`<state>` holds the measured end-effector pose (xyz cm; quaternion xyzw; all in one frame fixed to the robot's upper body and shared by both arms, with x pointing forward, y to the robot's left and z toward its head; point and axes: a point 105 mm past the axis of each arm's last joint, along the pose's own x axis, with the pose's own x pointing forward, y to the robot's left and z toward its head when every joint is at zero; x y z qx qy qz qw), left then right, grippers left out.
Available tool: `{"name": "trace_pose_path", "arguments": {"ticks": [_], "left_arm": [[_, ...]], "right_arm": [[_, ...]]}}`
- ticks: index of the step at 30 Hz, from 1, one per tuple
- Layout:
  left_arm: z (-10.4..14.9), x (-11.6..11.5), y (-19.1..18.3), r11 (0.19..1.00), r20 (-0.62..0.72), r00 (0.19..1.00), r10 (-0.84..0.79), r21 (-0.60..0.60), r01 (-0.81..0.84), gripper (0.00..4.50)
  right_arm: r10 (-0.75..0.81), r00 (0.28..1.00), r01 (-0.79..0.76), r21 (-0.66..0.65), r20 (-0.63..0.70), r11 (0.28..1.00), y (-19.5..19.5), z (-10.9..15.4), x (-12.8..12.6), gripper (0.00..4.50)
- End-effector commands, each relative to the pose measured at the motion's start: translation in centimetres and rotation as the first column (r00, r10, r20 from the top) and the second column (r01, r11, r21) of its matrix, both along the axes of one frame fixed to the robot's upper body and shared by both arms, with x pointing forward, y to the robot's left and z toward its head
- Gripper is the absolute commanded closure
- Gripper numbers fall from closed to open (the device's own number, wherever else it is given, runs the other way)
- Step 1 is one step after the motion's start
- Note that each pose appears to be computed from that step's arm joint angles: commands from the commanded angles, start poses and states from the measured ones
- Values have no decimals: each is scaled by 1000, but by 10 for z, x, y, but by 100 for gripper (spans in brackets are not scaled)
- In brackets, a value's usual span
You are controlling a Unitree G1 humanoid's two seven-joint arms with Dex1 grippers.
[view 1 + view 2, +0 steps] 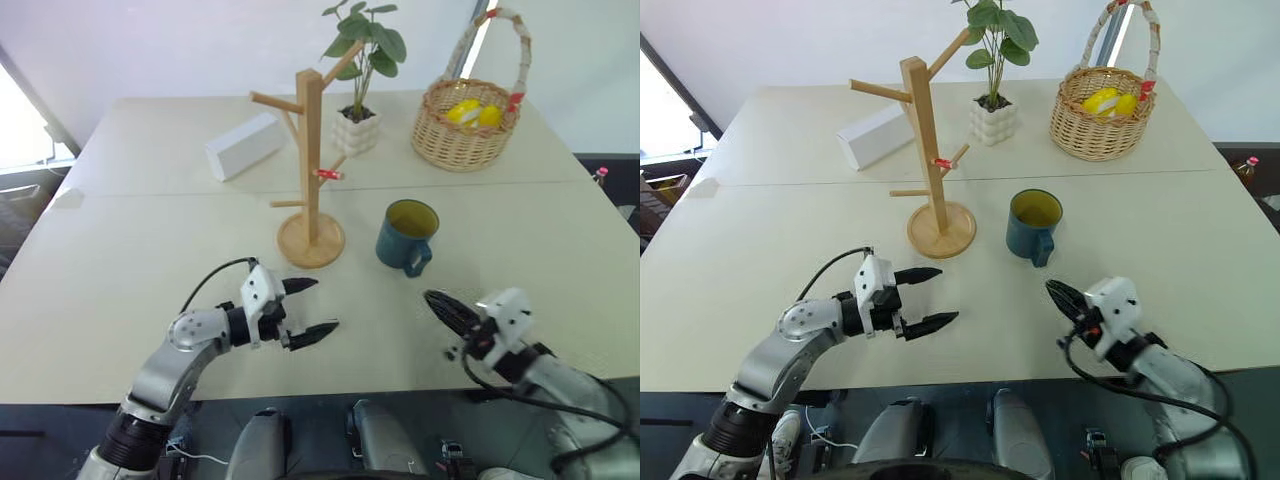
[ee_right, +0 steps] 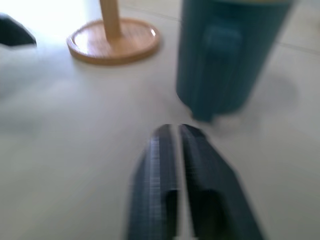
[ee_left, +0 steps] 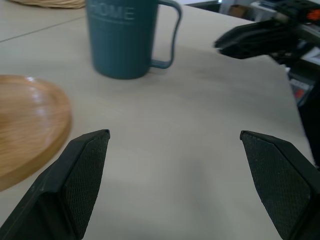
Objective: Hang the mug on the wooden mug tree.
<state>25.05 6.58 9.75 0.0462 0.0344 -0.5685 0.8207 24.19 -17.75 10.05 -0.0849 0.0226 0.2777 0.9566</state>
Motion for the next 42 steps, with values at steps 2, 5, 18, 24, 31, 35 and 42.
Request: {"name": "trace_pose_path", "arguments": {"ticks": [2,5,18,24,31,35,42], "left_arm": [[11,-16,-11,994,46,993,-109,8,109,0],[11,-16,-11,994,50,993,-107,13,107,0],[14,-8,-11,998,64,995,-70,-2,70,0],[14,-9,-11,997,62,996,-71,-9,71,0],[16,-8,-14,997,63,996,-70,-20,71,0],[16,-7,-14,997,64,995,-71,-19,72,0],[18,-6,-15,997,85,993,-77,-19,79,0]], "right_arm": [[-71,996,72,-22,54,997,7,-6,19,446],[-100,992,99,25,82,995,13,-2,30,446],[-219,967,218,18,131,976,-10,2,45,446],[-282,950,282,20,134,959,-26,4,46,446],[-275,953,278,-7,126,961,-28,2,40,446],[-210,973,214,-37,94,976,-19,-5,24,319],[-390,910,393,3,144,919,-37,1,27,73]]}}
